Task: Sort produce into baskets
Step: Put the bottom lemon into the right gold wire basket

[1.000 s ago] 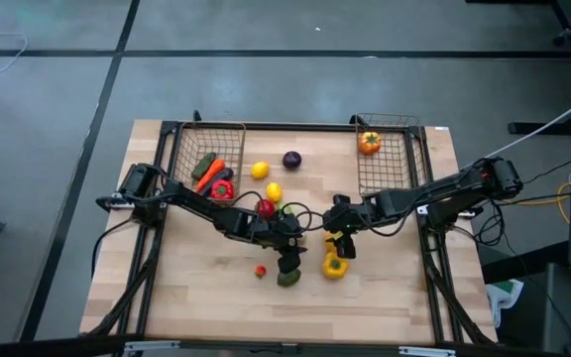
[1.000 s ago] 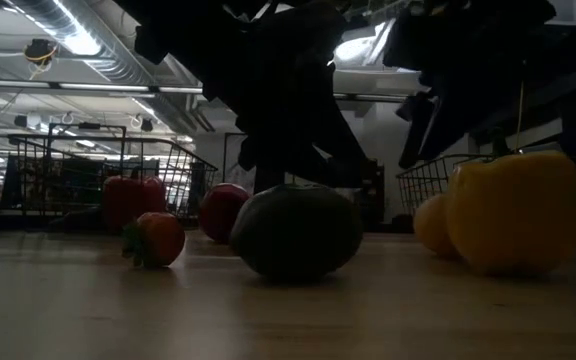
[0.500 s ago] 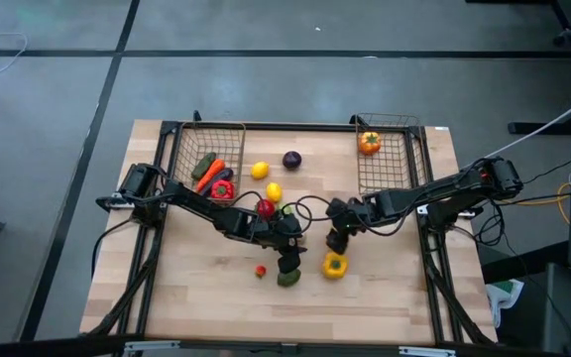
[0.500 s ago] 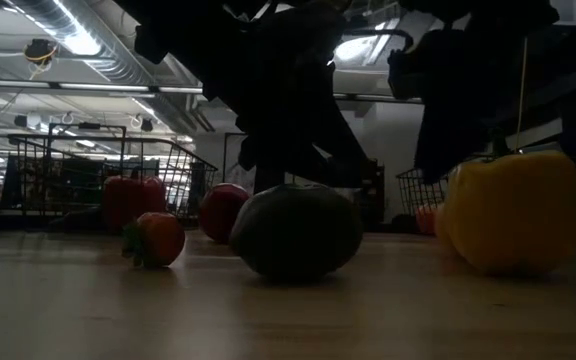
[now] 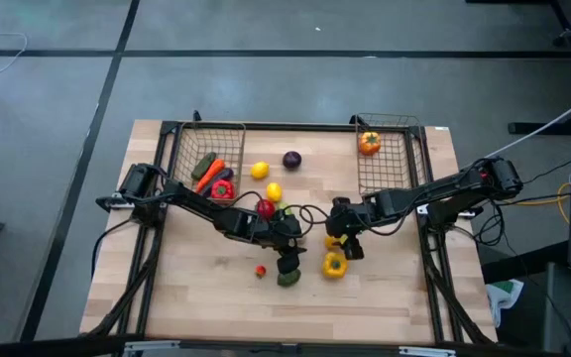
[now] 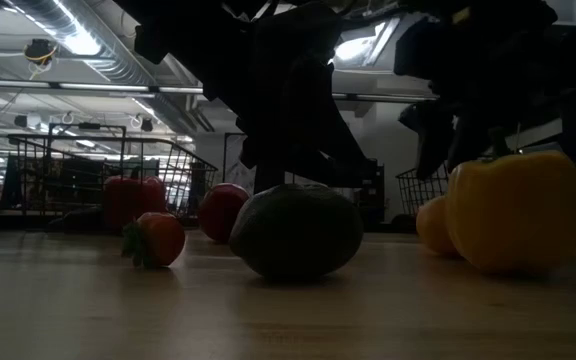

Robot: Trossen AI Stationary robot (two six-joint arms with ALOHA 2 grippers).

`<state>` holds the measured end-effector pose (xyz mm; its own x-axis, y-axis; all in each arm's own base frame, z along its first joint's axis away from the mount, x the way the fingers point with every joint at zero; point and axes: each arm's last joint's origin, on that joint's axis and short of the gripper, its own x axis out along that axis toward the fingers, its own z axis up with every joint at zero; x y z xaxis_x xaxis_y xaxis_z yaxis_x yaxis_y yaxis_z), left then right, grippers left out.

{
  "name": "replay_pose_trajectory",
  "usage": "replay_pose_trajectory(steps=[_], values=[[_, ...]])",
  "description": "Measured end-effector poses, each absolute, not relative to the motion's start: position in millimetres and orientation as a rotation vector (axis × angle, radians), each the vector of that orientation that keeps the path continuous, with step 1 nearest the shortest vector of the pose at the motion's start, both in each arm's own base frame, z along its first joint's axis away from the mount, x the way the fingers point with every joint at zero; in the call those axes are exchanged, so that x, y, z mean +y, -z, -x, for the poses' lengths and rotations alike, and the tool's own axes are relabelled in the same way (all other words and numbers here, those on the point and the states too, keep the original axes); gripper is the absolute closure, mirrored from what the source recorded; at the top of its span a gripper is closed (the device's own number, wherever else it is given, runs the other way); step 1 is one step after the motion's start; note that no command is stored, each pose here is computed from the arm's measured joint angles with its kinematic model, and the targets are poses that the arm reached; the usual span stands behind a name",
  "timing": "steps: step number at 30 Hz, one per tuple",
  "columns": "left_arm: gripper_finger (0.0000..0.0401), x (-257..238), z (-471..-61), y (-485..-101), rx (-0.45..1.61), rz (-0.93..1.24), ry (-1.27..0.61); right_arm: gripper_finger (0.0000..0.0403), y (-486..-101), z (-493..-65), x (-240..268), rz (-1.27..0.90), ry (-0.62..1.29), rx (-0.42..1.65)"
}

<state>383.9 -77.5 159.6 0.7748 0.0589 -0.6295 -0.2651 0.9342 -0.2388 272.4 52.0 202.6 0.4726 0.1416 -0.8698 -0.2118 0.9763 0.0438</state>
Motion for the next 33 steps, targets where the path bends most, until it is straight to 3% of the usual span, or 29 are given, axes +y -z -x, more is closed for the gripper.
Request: replay_pose_trajectory(steps=[14, 24, 33], values=[[0.0182, -78, -384, -160, 0.664, 0.328, -0.180, 0.0166, -201, -269, 50, 0.434, -0.372, 1.061], [0.0182, -78, -384, -160, 0.664, 0.328, -0.180, 0.0166, -199, -270, 50, 0.476, -0.394, 1.055], [0.0182, -77, -384, -159, 0.665, 0.350, -0.189, 0.0166, -176, -281, 52, 0.476, -0.404, 1.114]])
